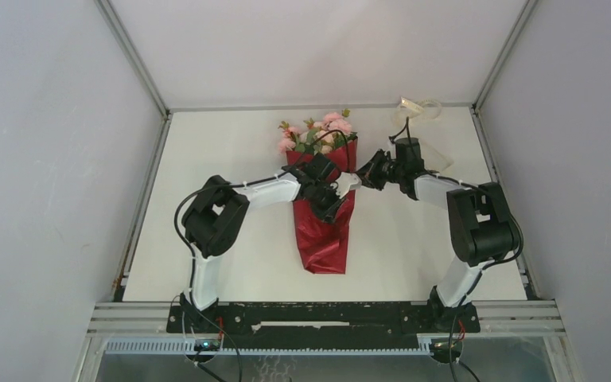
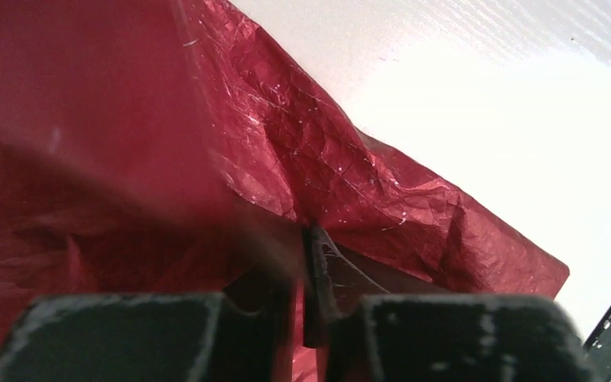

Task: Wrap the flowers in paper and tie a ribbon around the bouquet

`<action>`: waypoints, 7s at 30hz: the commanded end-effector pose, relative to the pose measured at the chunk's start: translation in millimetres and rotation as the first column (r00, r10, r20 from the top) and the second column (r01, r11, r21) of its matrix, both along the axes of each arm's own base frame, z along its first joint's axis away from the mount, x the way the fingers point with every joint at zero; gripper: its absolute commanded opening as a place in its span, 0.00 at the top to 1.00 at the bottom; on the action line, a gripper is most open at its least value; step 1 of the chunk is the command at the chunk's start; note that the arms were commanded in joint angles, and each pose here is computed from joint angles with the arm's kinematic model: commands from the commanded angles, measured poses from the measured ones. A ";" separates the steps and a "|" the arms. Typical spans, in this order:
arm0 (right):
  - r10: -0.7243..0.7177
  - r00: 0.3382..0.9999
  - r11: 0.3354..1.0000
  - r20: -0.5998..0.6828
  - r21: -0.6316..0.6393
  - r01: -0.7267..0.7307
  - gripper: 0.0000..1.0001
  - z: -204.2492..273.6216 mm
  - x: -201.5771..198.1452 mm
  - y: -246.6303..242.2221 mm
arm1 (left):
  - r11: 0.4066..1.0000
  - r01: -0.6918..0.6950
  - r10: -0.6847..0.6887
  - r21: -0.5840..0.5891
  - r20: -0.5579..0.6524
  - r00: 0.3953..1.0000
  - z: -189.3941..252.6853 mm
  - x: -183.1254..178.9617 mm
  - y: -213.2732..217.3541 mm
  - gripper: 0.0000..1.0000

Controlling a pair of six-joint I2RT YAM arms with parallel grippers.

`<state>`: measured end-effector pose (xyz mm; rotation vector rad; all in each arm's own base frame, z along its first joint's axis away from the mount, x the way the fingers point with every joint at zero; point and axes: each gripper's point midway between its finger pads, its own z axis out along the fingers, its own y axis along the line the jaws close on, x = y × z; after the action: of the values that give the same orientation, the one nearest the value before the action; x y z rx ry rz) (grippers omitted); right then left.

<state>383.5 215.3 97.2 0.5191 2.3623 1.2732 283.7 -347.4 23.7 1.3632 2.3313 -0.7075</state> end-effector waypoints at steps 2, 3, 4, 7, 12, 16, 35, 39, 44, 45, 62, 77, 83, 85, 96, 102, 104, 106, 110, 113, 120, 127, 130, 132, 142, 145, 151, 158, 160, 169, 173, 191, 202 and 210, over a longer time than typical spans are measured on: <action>0.012 0.996 0.998 0.088 -0.059 -0.007 1.00 0.6 8.5 -21.8 | 0.997 0.077 -0.078 0.016 0.101 0.992 28.5 8.4 -4.8 0.61; 0.016 0.995 0.998 0.099 -0.058 -0.010 1.00 0.3 10.3 -24.5 | 0.995 0.096 -0.097 0.017 0.102 0.990 33.9 4.8 -4.8 0.55; 0.020 0.994 0.998 0.106 -0.055 -0.014 1.00 -1.0 11.9 -26.9 | 0.992 0.123 -0.124 0.016 0.104 0.987 41.2 -0.7 -6.4 0.52; 0.017 0.995 0.998 0.100 -0.062 -0.011 1.00 -11.3 15.9 -37.8 | 0.978 0.206 -0.205 0.002 0.100 0.974 65.9 -20.8 -8.6 0.49; -0.002 0.997 0.998 0.074 -0.070 0.007 1.00 -31.3 21.5 -53.3 | 0.954 0.299 -0.297 -0.020 0.068 0.952 104.3 -47.9 -3.4 0.49; -0.001 0.998 0.997 0.064 -0.073 0.006 1.00 -40.9 22.6 -55.7 | 0.956 0.293 -0.292 0.011 0.116 0.949 98.2 -42.5 3.4 0.62; -0.042 0.999 0.990 0.030 -0.131 0.045 1.00 -61.1 24.8 -69.4 | 0.704 0.623 -0.687 0.341 0.104 0.719 -34.6 -155.5 7.9 0.56; -0.037 0.999 0.989 0.027 -0.142 0.041 1.00 -62.7 23.1 -70.4 | 0.703 0.657 -0.692 0.272 0.049 0.720 -8.2 -174.3 9.3 0.56; -0.031 0.999 0.988 0.019 -0.150 0.034 1.00 -65.2 20.7 -68.7 | 0.632 0.769 -0.772 0.095 -0.008 0.635 70.3 -212.1 18.9 0.55; -0.030 0.999 0.988 0.017 -0.148 0.032 1.00 -65.1 20.0 -68.0 | 0.611 0.788 -0.790 0.075 -0.016 0.613 79.2 -215.8 24.3 0.55; -0.027 1.000 0.982 0.011 -0.189 0.029 1.00 -68.7 16.3 -72.2 | 0.715 0.643 -0.677 0.274 0.042 0.735 1.8 -151.0 36.4 1.00; -0.025 1.000 0.982 0.018 -0.184 0.028 1.00 -67.7 17.6 -70.6 | 0.531 0.811 -0.822 0.246 -0.084 0.564 31.2 -222.8 67.0 0.97; -0.018 1.000 0.985 0.017 -0.169 0.020 1.00 -70.4 18.3 -67.0 | 0.673 0.737 -0.739 0.055 0.042 0.672 99.5 -183.3 10.4 0.95; -0.014 1.000 0.986 0.012 -0.168 0.016 1.00 -72.1 17.5 -66.7 | 0.802 0.584 -0.597 0.123 0.165 0.785 81.1 -132.4 -18.4 0.92; -0.014 1.000 0.964 -0.028 -0.267 0.006 0.72 -60.0 12.2 -81.5 | 0.782 0.488 -0.601 0.387 0.265 0.754 -29.5 -91.2 -32.1 0.77; -0.117 0.993 0.792 0.002 -0.604 0.095 0.50 -10.9 33.1 -162.0 | 0.794 0.532 -0.587 0.292 0.143 0.797 -38.1 -107.4 -19.4 0.77; -0.162 0.987 0.689 -0.023 -0.719 0.096 0.45 -5.3 39.3 -201.1 | 0.797 0.536 -0.585 0.277 0.134 0.800 -38.1 -107.2 -20.3 0.77; -0.175 0.981 0.637 -0.080 -0.769 0.050 0.43 -6.3 49.8 -226.6 | 0.803 0.535 -0.578 0.262 0.127 0.806 -37.6 -107.1 -21.6 0.77; -0.142 0.971 0.615 -0.192 -0.786 -0.066 0.39 -19.5 65.4 -250.8 | 0.805 0.536 -0.576 0.253 0.120 0.809 -38.4 -107.5 -22.0 0.77; -0.128 0.960 0.611 -0.249 -0.782 -0.122 0.39 -35.2 72.4 -260.0 | 0.809 0.531 -0.570 0.252 0.117 0.813 -38.2 -108.0 -21.5 0.77; -0.120 0.927 0.623 -0.354 -0.754 -0.208 0.41 -80.2 63.7 -269.7 | 0.807 0.534 -0.572 0.251 0.114 0.812 -38.4 -108.1 -22.2 0.76; -0.089 0.946 0.690 -0.312 -0.704 -0.167 1.00 -60.9 40.8 -247.5 | 0.807 0.536 -0.573 0.248 0.111 0.812 -38.6 -108.6 -22.9 0.76; -0.114 0.970 0.698 -0.213 -0.712 -0.074 1.00 -12.0 29.3 -241.9 | 0.805 0.538 -0.575 0.249 0.110 0.810 -39.2 -108.8 -22.5 0.76; -0.123 0.983 0.714 -0.136 -0.700 -0.007 1.00 28.4 12.8 -232.5 | 0.806 0.537 -0.575 0.249 0.109 0.811 -39.2 -108.9 -22.4 0.76; -0.136 0.799 0.779 0.585 -0.435 0.451 1.00 311.7 -119.8 -189.7 | 0.801 0.542 -0.579 0.254 0.100 0.809 -39.1 -109.4 -21.7 0.76; -0.118 0.688 0.789 0.716 -0.353 0.504 1.00 373.1 -146.9 -181.4 | 0.802 0.541 -0.578 0.253 0.099 0.810 -39.0 -109.3 -22.1 0.76; -0.089 0.764 0.918 0.639 -0.246 0.312 1.00 337.0 -125.4 -148.8 | 0.800 0.542 -0.579 0.256 0.099 0.809 -39.0 -109.2 -22.5 0.76; -0.240 0.865 0.843 0.441 -0.348 0.411 1.00 232.4 -88.8 -193.8 | 0.799 0.542 -0.581 0.260 0.099 0.808 -39.9 -108.8 -22.1 0.76; -0.301 0.888 0.805 0.346 -0.407 0.432 0.91 186.1 -82.6 -214.3 | 0.799 0.542 -0.580 0.261 0.096 0.809 -40.3 -108.9 -21.8 0.76; -0.419 0.906 0.671 0.064 -0.650 0.356 0.46 93.1 -78.3 -258.0 | 0.798 0.541 -0.580 0.265 0.099 0.808 -40.0 -109.1 -22.2 0.76; -0.215 0.974 0.720 -0.075 -0.686 0.106 0.45 49.2 -113.8 -174.0 | 0.797 0.543 -0.583 0.265 0.096 0.807 -40.2 -109.5 -22.7 0.75; -0.168 0.953 0.751 -0.254 -0.659 -0.043 0.61 -62.8 -124.8 -129.0 | 0.794 0.545 -0.586 0.268 0.097 0.805 -40.3 -109.4 -22.3 0.75; 0.010 0.971 0.874 -0.241 -0.469 -0.126 1.00 -43.9 -124.0 -80.5 | 0.794 0.546 -0.586 0.268 0.095 0.805 -40.8 -109.7 -22.1 0.74; 0.196 0.935 0.909 -0.296 -0.303 -0.286 1.00 -34.4 -164.3 -37.0 | 0.791 0.549 -0.589 0.268 0.096 0.802 -40.7 -109.9 -21.8 0.74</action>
<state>230.5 156.7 49.4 0.3603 2.8720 0.7068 197.4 -397.2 17.2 2.0700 1.7716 -0.4425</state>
